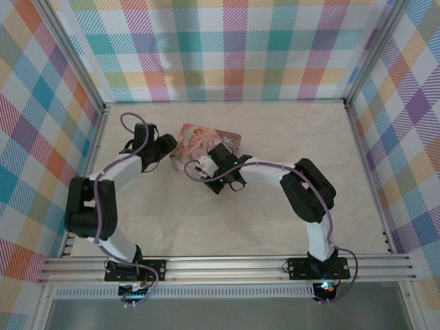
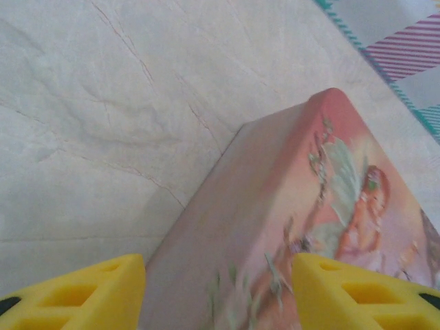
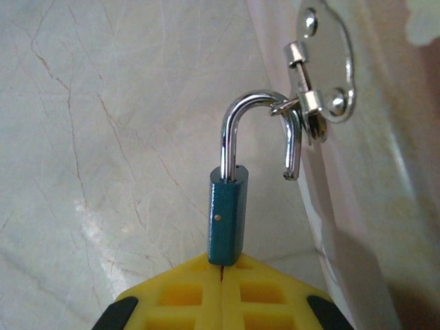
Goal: Unlock the padlock with the key
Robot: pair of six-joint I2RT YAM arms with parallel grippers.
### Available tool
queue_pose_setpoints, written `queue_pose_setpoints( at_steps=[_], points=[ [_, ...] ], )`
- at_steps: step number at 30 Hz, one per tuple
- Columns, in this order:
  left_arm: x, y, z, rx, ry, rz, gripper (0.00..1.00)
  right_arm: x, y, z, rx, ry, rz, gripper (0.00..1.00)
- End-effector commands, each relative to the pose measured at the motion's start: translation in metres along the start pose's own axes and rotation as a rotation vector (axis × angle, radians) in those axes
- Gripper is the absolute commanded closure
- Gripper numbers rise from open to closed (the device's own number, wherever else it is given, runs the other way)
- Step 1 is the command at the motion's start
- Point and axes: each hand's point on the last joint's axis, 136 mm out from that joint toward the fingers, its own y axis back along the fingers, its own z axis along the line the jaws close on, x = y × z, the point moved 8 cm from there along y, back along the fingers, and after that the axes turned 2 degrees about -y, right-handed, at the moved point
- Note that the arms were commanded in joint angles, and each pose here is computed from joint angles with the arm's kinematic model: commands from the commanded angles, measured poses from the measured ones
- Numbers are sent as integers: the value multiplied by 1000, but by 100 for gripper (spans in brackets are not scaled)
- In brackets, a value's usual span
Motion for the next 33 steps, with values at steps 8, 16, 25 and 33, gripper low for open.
queue_pose_setpoints(
  at_steps=[8,16,25,33],
  points=[
    [12,-36,-22,242,37,131,49,-1,-6,9,20,118,56,100],
    [23,-33,-17,246,59,146,50,-35,0,16,9,189,-27,100],
    [25,-35,-13,218,50,146,50,-18,19,24,13,240,-30,100],
    [33,-39,-17,239,48,176,50,-29,10,21,60,342,-34,100]
  ],
)
